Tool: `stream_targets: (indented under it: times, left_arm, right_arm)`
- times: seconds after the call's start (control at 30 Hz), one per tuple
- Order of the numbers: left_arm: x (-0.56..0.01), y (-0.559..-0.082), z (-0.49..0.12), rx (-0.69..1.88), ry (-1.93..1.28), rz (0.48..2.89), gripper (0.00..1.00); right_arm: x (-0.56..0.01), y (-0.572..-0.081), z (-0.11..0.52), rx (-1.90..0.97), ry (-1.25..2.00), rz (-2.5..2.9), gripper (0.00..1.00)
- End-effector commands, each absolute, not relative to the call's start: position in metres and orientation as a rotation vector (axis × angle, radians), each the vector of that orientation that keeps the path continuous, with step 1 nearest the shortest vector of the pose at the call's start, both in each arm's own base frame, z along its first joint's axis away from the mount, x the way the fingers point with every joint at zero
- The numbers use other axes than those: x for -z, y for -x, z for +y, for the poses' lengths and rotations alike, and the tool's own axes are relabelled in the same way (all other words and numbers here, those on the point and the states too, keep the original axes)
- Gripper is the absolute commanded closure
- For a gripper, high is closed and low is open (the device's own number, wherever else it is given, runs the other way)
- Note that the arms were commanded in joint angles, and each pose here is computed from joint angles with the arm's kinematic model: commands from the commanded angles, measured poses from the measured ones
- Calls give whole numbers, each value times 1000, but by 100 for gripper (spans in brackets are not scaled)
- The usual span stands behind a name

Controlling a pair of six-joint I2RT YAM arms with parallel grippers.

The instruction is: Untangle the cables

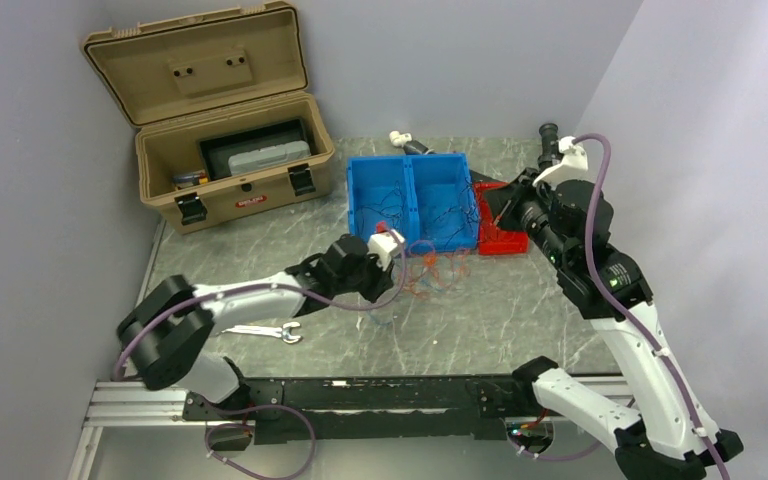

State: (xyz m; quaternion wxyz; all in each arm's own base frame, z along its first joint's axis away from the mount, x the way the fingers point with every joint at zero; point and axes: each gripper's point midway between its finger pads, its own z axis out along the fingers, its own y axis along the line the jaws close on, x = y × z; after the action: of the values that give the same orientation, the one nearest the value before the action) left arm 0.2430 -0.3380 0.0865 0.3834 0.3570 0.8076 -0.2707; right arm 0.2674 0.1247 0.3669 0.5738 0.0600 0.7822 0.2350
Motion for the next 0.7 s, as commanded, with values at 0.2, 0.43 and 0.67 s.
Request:
stream_targets:
  times: [0.2,0.43,0.67]
  left_arm:
    - [-196,-222,-316,786,-852,1495,30]
    - [-224,-211,-306,763,-886,1324,24]
    - [-251,-207,-313,678,-907,1258,16]
  right_arm:
    - [-369,-257,161,-775,-48,1849,100]
    - [-353,-257,182,-873,3,1922,100]
    - [-328,-257,199,-971,5,1976,100]
